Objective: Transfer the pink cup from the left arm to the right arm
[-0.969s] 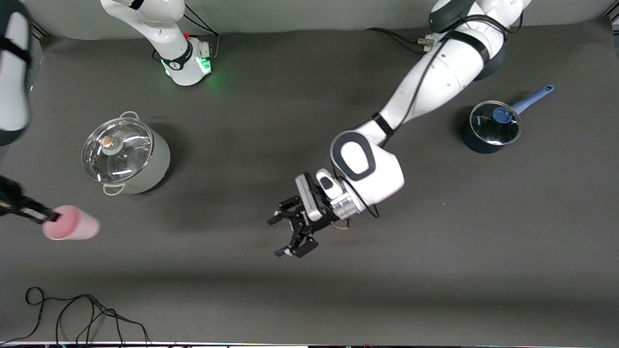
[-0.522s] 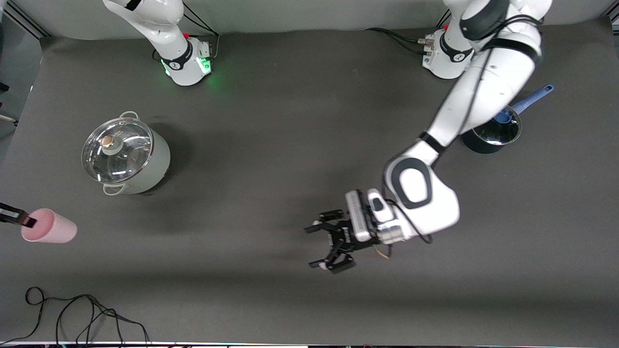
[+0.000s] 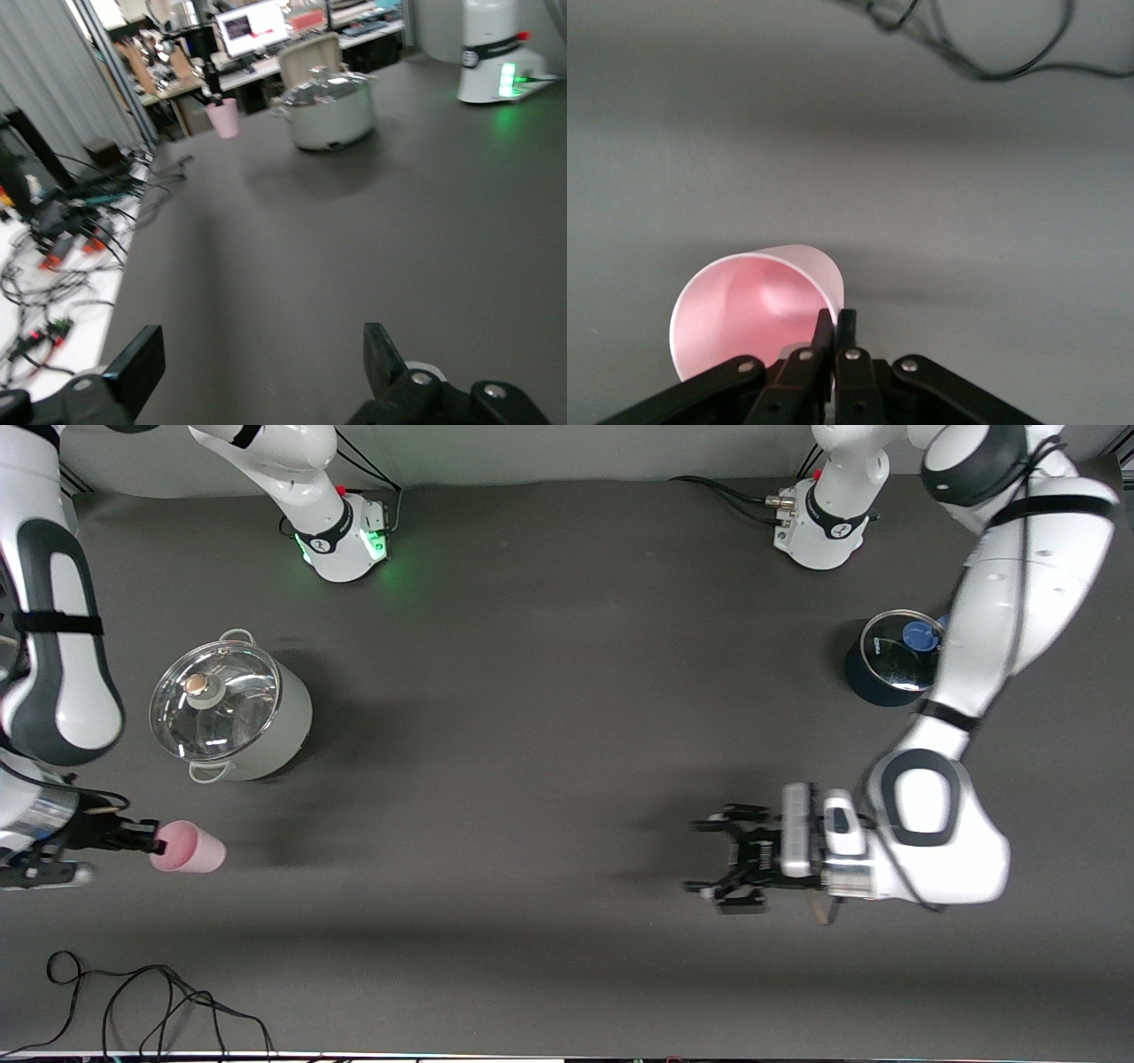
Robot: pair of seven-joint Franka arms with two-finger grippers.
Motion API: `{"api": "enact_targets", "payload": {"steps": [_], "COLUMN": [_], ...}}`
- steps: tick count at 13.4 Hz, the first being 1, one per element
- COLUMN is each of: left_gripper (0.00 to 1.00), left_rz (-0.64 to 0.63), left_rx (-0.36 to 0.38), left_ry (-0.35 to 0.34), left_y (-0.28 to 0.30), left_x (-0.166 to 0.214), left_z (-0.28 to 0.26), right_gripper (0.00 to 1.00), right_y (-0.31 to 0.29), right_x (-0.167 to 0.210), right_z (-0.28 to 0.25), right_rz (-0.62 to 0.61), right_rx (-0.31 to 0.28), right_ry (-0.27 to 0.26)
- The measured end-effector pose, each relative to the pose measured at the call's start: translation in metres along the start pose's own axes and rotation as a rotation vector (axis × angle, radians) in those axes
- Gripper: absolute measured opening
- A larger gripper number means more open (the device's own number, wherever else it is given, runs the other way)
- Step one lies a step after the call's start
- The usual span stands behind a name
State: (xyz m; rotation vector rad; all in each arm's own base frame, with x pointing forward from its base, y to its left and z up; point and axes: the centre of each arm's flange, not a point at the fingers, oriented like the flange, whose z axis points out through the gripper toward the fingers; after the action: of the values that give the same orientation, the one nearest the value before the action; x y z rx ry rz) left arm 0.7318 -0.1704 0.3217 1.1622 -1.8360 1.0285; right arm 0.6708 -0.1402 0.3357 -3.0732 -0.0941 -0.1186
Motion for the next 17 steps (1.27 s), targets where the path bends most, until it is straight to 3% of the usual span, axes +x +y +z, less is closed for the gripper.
{"api": "enact_targets", "payload": {"steps": [4,8,13,17], "left_gripper": [1.00,1.00,1.00,1.00], "left_rz": [-0.089,-0.224,-0.351,-0.346], "left_rx": [-0.149,-0.263,-0.298,-0.289], "left_ry": [-0.094,-0.347,-0.740,-0.939], "left_y": [0.023,0.030,0.033,0.038], "left_x": [-0.006,0.025,0.113,0.149], "left_z": [-0.057,-0.081,-0.111,-0.131], "right_gripper": [0.02,0.02,0.02,0.02], "right_y": [-0.019,-0.016,-0.007,-0.003], "right_x": [0.005,0.003,0.006,0.011], "right_z": [0.058,0.073,0.086,0.092], "right_rz": [-0.067,-0.088,-0.083,-0.083], "right_rx": [0.011,-0.009,-0.017,-0.022], "right_ry": [-0.040,-0.067,-0.072,-0.063]}}
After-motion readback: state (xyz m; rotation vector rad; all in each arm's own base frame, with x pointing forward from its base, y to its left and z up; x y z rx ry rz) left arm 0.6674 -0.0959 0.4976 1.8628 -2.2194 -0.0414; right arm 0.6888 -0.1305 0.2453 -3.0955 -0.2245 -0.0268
